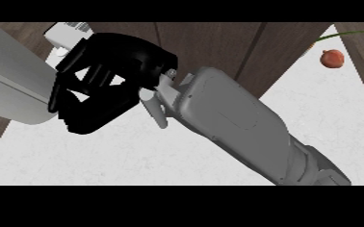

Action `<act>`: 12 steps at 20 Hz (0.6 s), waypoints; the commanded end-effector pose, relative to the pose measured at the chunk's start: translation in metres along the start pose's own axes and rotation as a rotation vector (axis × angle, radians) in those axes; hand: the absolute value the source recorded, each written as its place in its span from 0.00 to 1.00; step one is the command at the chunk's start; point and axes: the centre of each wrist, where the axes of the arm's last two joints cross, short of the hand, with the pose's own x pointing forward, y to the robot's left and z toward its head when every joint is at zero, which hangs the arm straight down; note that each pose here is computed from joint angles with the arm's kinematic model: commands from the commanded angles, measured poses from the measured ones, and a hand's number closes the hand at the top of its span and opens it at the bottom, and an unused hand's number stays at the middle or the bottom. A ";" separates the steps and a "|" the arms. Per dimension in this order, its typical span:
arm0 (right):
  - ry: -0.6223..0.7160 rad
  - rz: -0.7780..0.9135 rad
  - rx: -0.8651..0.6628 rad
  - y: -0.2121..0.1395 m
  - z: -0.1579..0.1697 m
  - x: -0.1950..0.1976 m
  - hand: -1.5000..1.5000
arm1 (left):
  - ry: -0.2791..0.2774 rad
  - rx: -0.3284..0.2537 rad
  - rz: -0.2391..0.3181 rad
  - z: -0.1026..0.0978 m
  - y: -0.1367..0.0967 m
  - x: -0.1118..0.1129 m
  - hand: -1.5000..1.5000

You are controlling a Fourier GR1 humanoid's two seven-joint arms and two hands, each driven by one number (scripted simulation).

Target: Pick up the wine, place it into the cabinet and close the cabinet

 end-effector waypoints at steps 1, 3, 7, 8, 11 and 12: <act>0.100 -0.028 0.145 -0.019 -0.012 -0.021 1.00 | -0.044 -0.024 0.035 0.014 0.007 -0.006 0.00; 0.104 -0.036 0.179 -0.016 -0.017 -0.005 1.00 | -0.072 -0.021 0.033 -0.006 0.012 0.007 0.00; 0.089 -0.140 0.184 -0.045 -0.019 -0.015 1.00 | -0.022 -0.019 0.057 0.009 0.005 0.003 0.00; 0.067 -0.147 0.191 -0.055 -0.018 -0.031 1.00 | -0.037 -0.020 0.035 0.002 0.005 0.002 0.00; 0.047 -0.191 0.214 -0.056 -0.024 -0.037 1.00 | -0.055 -0.019 0.030 0.007 0.015 -0.003 0.00; 0.052 -0.200 0.220 -0.064 -0.022 -0.046 1.00 | -0.053 -0.004 0.022 0.002 0.020 0.008 0.00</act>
